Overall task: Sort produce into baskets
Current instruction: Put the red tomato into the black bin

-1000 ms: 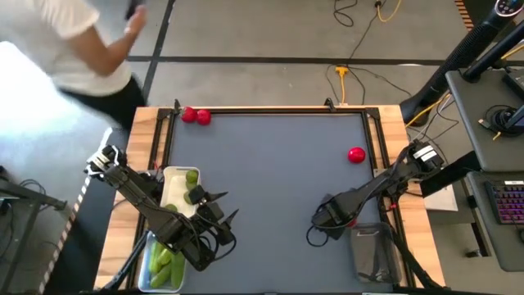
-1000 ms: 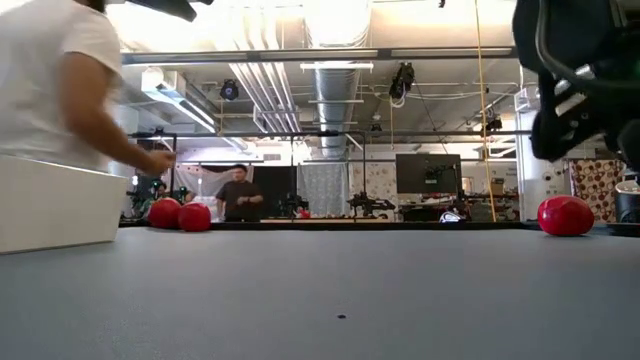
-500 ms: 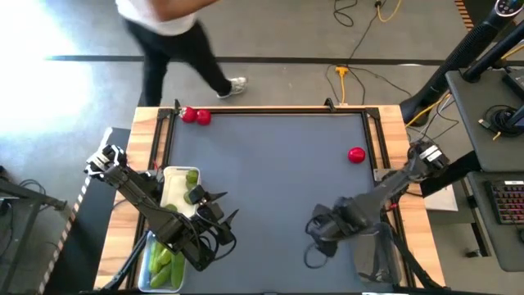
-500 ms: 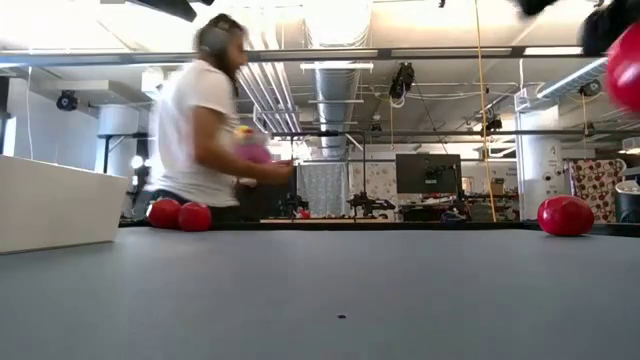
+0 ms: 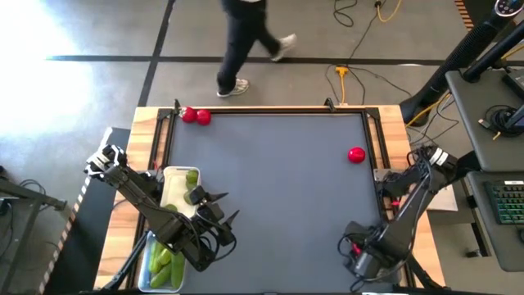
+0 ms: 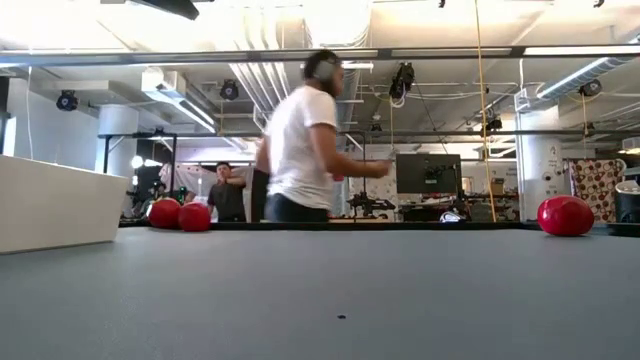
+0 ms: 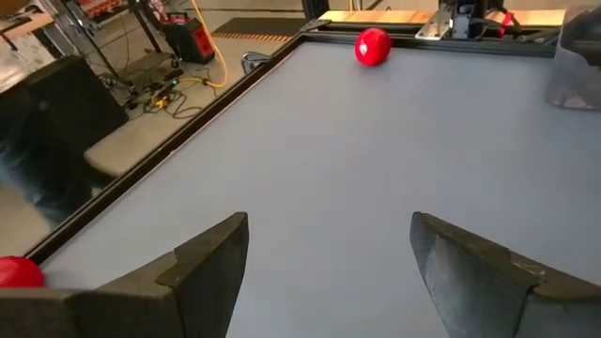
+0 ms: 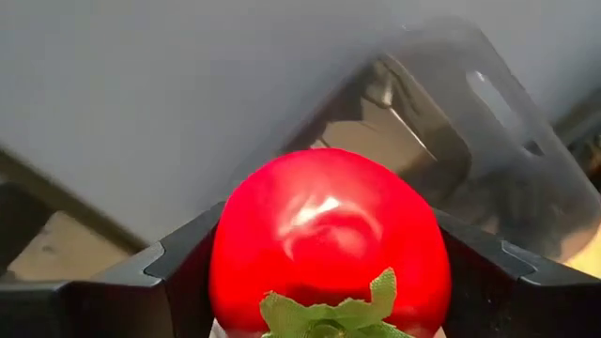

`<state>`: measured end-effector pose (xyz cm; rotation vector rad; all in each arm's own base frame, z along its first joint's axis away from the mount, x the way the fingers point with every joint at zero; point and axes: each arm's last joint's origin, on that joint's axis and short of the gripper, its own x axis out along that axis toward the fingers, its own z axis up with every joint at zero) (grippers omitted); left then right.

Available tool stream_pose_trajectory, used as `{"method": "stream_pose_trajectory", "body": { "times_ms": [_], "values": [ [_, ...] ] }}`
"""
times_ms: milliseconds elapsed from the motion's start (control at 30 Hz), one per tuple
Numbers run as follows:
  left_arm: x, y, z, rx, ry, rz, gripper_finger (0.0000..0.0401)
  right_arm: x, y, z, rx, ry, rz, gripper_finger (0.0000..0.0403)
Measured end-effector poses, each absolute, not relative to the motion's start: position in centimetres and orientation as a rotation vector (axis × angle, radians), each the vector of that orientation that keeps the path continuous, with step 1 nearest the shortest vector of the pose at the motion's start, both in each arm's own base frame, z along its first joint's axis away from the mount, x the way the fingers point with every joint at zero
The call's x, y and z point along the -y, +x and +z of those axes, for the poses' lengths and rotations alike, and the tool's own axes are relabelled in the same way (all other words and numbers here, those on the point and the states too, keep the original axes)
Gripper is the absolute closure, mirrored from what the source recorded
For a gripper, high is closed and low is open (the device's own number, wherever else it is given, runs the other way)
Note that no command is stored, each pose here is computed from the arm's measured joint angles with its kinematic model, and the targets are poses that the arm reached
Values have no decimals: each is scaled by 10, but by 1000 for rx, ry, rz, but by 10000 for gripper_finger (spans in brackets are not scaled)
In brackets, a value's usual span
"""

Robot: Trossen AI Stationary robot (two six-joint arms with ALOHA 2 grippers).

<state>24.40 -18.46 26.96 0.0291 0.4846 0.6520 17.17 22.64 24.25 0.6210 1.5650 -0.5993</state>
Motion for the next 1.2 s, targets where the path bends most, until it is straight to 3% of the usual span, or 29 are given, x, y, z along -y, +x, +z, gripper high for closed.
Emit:
{"method": "stream_pose_trajectory", "body": {
  "times_ms": [267,800,1200],
  "values": [
    [186,245,270,-474,11,648,123,-217,159,210,-1636,592,-703,117],
    [187,247,271,-458,-19,643,123,-205,150,165,-1641,585,-680,104],
    [192,252,273,-415,-93,627,123,-203,149,167,-1642,569,-718,49]
  ]
}}
